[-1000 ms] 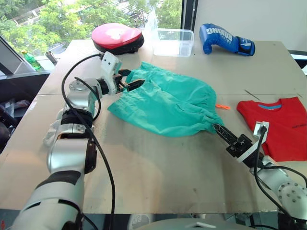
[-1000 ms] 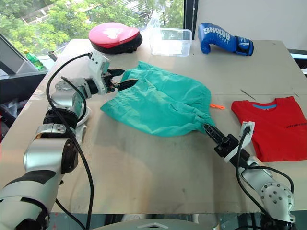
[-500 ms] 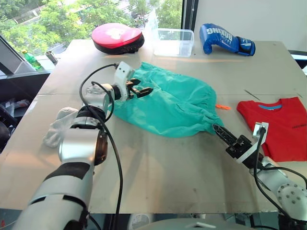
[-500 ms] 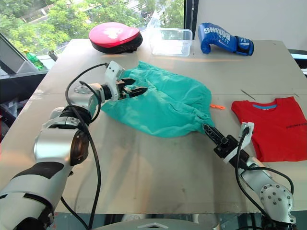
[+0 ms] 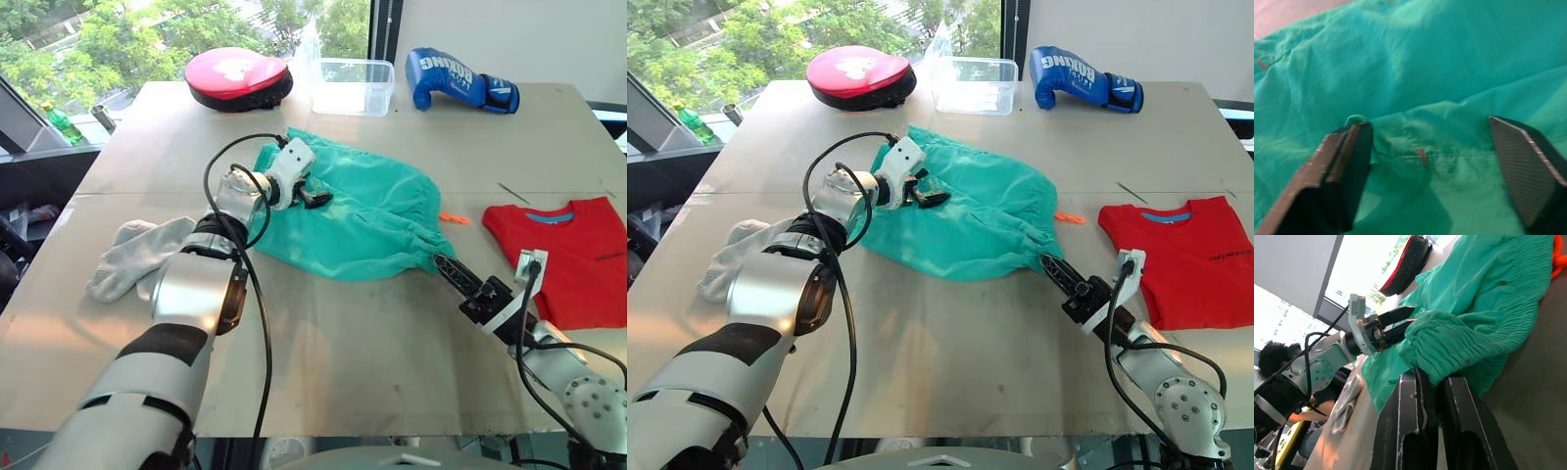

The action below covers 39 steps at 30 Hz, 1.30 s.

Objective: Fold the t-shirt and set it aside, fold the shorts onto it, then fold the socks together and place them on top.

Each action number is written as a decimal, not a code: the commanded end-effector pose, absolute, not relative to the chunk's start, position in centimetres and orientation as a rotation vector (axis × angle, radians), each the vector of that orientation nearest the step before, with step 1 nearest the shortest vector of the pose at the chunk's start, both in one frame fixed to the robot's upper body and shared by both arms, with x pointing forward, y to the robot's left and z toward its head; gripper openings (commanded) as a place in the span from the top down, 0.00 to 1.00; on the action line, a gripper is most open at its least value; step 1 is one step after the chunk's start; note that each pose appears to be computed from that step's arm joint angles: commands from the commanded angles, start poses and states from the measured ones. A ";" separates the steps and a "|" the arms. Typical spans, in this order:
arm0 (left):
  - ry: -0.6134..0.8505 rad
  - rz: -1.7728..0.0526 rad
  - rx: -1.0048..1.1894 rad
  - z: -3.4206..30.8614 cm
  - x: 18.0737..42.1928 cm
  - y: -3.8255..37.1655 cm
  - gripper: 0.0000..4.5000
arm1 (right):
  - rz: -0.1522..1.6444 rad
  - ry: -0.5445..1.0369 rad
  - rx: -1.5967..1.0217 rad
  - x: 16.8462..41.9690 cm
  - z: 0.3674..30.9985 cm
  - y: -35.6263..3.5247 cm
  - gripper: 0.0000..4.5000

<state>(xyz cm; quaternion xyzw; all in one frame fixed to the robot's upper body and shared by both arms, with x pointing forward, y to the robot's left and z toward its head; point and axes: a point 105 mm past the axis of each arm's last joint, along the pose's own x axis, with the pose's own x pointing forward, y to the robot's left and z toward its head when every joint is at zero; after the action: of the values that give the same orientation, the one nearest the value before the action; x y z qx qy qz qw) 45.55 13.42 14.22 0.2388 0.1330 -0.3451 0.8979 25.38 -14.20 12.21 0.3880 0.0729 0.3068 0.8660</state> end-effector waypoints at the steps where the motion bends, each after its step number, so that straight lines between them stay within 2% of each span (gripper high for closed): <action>1: 0.251 -0.683 0.486 15.3 45.8 14.4 0.49 | 0.658 0.102 0.788 25.1 13.5 -14.3 1.00; 5: 0.221 -0.658 0.409 16.4 46.0 15.2 0.94 | 0.659 0.100 0.786 25.2 13.5 -14.3 1.00; 6: 0.216 -0.654 0.394 16.5 46.0 15.3 0.98 | 0.661 0.100 0.786 25.2 13.6 -14.3 1.00; 13: 0.151 -0.676 0.149 19.0 45.7 16.6 0.98 | 0.680 0.108 0.778 25.7 13.6 -14.1 1.00; 18: 0.171 -0.695 0.089 19.0 45.1 18.0 0.98 | 0.701 0.118 0.769 26.0 13.6 -13.9 1.00; 22: 0.196 -0.832 0.002 19.1 43.9 17.5 0.98 | 0.712 0.121 0.765 26.1 13.6 -13.7 1.00; 27: 0.191 -0.868 0.009 19.5 43.5 17.6 0.98 | 0.718 0.102 0.743 26.1 14.2 -13.7 1.00; 30: 0.136 -0.900 -0.046 21.5 43.4 17.5 0.98 | 0.737 0.060 0.710 26.6 15.8 -14.1 1.00; 33: -0.030 -0.884 -0.139 26.5 43.7 17.8 0.98 | 0.752 -0.035 0.583 28.9 19.6 -15.6 1.00; 36: -0.152 -0.824 -0.208 30.0 44.0 18.4 0.98 | 0.760 -0.101 0.508 30.7 22.7 -16.7 1.00; 39: -0.363 -0.702 -0.325 36.3 44.0 19.9 0.98 | 0.723 -0.249 0.381 33.8 28.7 -18.5 1.00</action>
<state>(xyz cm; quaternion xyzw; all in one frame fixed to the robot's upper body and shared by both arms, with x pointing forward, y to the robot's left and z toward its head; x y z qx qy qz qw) 44.44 18.91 31.99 -0.1319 -0.1010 -0.3672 0.9152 33.21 -16.84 25.32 0.2142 -0.0641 0.3660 0.9033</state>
